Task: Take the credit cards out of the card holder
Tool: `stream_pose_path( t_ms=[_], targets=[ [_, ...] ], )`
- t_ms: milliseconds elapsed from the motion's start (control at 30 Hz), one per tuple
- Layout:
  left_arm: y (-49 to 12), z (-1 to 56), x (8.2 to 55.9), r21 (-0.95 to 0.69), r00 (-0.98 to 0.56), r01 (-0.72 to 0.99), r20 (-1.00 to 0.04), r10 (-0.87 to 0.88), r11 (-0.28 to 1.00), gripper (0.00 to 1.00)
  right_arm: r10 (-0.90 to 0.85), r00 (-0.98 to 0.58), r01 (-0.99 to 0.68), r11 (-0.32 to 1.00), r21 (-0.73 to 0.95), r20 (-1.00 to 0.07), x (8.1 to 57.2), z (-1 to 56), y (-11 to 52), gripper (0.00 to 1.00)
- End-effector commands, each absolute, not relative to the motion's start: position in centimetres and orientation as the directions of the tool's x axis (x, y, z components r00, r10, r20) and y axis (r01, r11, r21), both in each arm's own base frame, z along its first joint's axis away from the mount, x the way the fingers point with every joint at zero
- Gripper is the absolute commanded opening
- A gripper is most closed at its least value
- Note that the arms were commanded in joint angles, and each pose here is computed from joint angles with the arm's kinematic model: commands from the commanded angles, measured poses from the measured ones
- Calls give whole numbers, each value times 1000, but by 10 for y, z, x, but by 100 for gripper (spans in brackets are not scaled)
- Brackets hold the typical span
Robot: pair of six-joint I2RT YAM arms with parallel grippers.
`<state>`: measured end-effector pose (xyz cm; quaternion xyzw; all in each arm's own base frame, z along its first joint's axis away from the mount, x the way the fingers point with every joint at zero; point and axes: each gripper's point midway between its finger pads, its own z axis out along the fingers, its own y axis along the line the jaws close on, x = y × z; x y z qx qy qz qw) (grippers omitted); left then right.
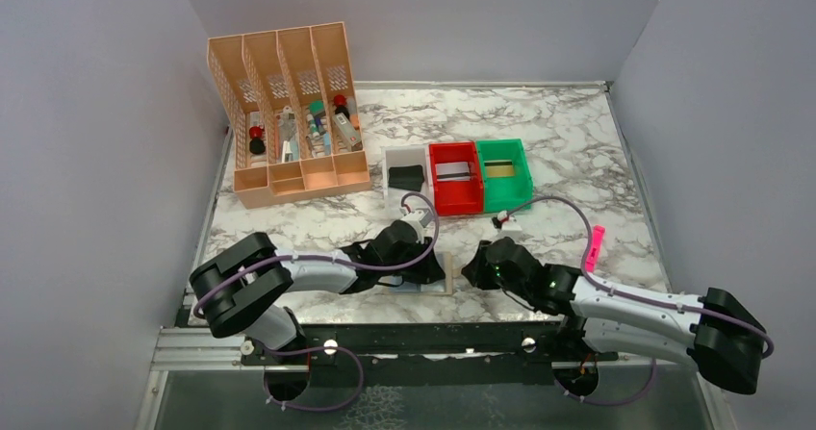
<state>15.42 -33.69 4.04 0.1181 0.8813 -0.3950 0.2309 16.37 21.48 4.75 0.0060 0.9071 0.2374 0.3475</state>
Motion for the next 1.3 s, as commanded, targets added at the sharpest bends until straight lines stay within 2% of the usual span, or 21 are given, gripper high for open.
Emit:
stream_pose_path(
  t_ms=[0,167,267,433,567,733,900,1267],
  targets=[
    [-344,67,164,-642,-824,431,-567,-14,634,25,118,-748,-317,802,507,-654,158,79,243,19],
    [-330,55,168,-586,-826,399,-563,0,705,23,91,-766,-365,753,547,-636,156,97,267,13],
    [-325,51,169,-558,-824,393,-566,11,731,22,80,-774,-370,747,552,-628,157,103,275,13],
    [-320,53,173,-559,-815,378,-579,-21,738,21,86,-778,-359,751,554,-622,159,104,276,28],
    [-320,58,172,-571,-812,380,-583,-34,728,26,83,-770,-374,743,554,-632,160,106,279,31],
    [-317,57,170,-557,-812,384,-583,-17,736,31,61,-769,-387,748,539,-637,166,106,289,24],
    [-303,50,166,-557,-819,345,-572,-47,755,31,41,-780,-380,762,525,-624,171,99,297,18],
    [-285,62,167,-497,-787,368,-617,-21,786,34,-33,-793,-413,762,498,-608,175,88,314,17]
  ],
)
